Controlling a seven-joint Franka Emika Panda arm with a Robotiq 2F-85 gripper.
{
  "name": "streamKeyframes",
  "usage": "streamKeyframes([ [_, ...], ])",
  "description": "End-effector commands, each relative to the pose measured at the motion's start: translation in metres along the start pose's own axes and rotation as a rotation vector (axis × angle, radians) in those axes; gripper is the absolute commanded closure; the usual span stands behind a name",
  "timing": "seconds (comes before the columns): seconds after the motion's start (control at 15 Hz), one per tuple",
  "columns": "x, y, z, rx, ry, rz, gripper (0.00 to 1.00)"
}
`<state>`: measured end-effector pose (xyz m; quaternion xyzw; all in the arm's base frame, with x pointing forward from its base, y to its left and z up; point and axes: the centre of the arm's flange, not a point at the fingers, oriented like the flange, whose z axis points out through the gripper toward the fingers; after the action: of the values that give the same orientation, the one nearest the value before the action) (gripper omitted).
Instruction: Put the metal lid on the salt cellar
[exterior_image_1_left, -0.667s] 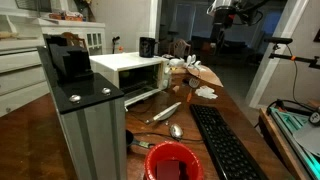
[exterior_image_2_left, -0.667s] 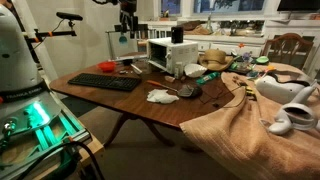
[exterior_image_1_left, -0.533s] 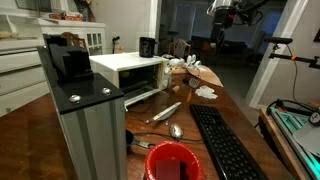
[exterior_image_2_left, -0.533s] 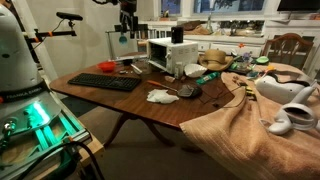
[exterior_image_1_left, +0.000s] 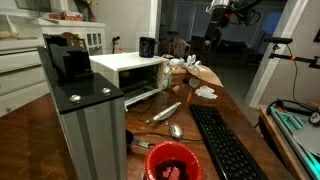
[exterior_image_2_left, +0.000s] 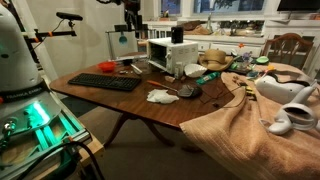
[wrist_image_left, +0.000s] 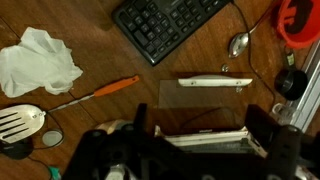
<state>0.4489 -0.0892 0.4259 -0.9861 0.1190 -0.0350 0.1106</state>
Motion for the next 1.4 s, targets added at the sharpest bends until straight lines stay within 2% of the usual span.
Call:
streamKeyframes([
  [0.0, 0.048, 0.033, -0.002, 0.001, 0.087, 0.139, 0.0],
  [0.27, 0.084, 0.074, 0.002, -0.03, 0.183, 0.272, 0.0],
  [0.47, 0.103, 0.101, 0.016, -0.038, 0.214, 0.338, 0.0],
  [0.8, 0.123, 0.154, 0.051, -0.03, 0.209, 0.454, 0.0],
  [1.07, 0.13, 0.183, 0.074, -0.042, 0.212, 0.517, 0.0],
  [1.13, 0.13, 0.189, 0.08, -0.05, 0.21, 0.529, 0.25],
  [1.2, 0.13, 0.194, 0.084, -0.055, 0.212, 0.535, 0.26],
  [1.33, 0.131, 0.203, 0.091, -0.064, 0.207, 0.547, 0.44],
])
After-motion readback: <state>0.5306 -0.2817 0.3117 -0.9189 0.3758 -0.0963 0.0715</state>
